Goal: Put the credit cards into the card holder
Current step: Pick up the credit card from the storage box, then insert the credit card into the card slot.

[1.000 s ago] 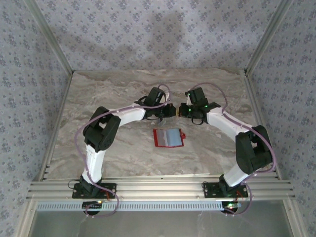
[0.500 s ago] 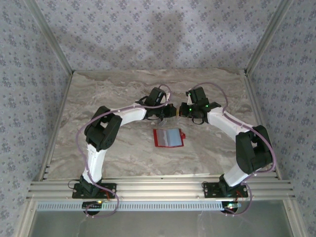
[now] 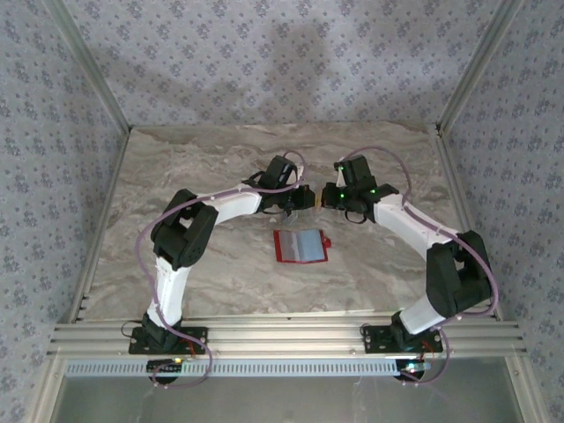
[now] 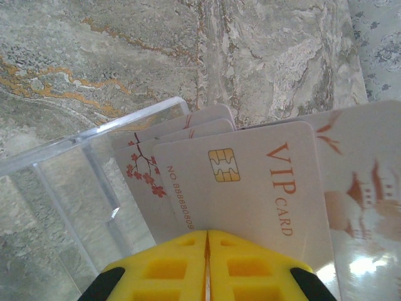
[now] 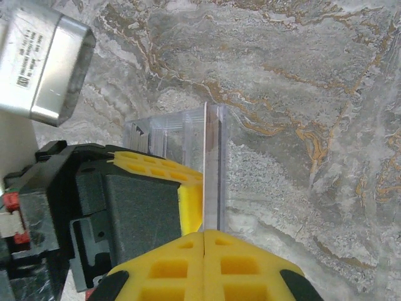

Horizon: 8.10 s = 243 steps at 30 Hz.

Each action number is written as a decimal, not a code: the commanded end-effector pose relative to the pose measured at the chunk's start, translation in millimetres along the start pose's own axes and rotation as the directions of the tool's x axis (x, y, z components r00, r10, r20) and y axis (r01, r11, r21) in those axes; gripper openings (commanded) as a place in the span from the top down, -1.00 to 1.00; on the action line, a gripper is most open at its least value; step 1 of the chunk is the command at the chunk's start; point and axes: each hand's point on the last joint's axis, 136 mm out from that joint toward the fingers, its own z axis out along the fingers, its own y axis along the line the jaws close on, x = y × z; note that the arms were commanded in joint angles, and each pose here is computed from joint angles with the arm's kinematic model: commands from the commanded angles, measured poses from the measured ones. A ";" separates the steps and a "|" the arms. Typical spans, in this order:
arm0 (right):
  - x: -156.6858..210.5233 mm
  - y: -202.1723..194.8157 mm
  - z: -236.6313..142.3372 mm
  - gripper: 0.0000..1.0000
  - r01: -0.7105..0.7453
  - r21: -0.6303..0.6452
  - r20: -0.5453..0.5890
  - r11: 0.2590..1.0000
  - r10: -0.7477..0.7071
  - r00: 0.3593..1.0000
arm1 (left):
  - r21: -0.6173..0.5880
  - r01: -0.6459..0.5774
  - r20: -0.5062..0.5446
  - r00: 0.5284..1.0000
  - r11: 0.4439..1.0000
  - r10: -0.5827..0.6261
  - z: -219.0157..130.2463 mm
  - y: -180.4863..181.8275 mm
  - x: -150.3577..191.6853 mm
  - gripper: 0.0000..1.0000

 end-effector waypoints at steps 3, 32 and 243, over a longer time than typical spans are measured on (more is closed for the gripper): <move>0.6 1.0 -9.1 1.00 -0.012 0.000 0.009 1.000 0.012 1.000 | -0.051 0.010 -0.024 1.000 0.999 -0.011 3.4 19.4 7.0 0.81; -1.1 0.1 -34.0 1.00 -0.030 -0.002 0.087 1.000 0.030 0.996 | 0.041 -0.079 0.056 0.996 0.996 0.076 -61.0 -30.4 -4.9 0.54; 171.1 90.0 56.1 1.00 0.019 -0.270 -0.250 0.963 -0.090 0.964 | -0.370 -0.008 0.019 1.000 0.929 0.016 -95.5 96.0 150.1 0.99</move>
